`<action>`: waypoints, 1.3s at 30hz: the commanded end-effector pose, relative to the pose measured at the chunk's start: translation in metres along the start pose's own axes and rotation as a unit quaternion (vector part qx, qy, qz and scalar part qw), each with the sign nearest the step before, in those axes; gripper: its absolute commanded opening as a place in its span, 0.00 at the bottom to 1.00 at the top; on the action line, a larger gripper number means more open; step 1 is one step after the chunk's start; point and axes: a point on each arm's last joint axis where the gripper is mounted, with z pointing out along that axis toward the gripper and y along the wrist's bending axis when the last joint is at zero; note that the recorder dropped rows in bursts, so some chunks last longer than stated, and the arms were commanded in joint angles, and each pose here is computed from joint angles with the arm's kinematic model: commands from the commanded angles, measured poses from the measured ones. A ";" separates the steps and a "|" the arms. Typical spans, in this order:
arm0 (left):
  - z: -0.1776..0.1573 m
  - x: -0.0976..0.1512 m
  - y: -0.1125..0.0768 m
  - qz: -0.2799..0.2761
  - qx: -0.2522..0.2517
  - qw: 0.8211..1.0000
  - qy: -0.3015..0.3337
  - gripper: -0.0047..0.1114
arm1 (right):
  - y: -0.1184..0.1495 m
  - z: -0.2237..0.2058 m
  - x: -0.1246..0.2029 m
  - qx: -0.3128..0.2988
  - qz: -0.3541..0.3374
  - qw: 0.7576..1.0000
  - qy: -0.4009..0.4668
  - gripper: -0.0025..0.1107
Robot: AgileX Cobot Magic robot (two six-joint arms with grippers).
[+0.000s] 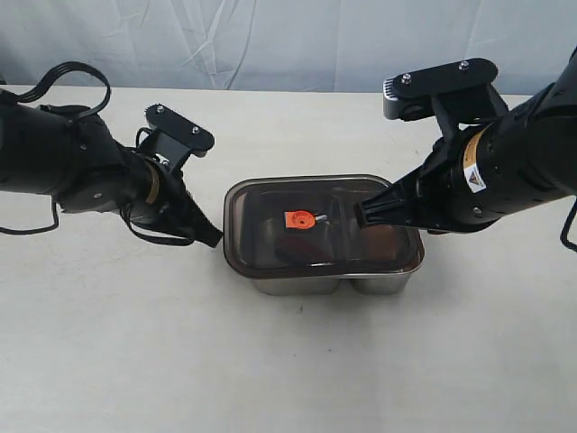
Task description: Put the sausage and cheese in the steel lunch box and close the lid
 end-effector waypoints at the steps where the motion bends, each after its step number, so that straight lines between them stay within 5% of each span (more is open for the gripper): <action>1: 0.001 -0.003 0.015 -0.045 -0.006 0.999 -0.003 0.04 | -0.005 -0.001 0.000 0.018 -0.010 1.000 -0.002 0.01; 3: 0.004 -0.005 0.020 -0.118 0.015 0.993 -0.020 0.04 | -0.005 -0.001 -0.001 0.017 -0.010 1.000 -0.004 0.01; 7: 0.006 -0.004 0.014 -0.151 0.036 0.988 -0.013 0.04 | -0.005 -0.001 -0.002 0.016 -0.015 1.000 -0.012 0.01; 24: -0.008 -0.040 -0.024 -0.122 0.091 0.986 -0.067 0.04 | -0.008 0.015 -0.001 0.064 -0.018 0.998 0.011 0.01; 39: -0.005 -0.037 -0.023 -0.071 0.075 0.994 -0.035 0.04 | -0.010 0.015 0.000 0.074 -0.021 0.997 0.017 0.01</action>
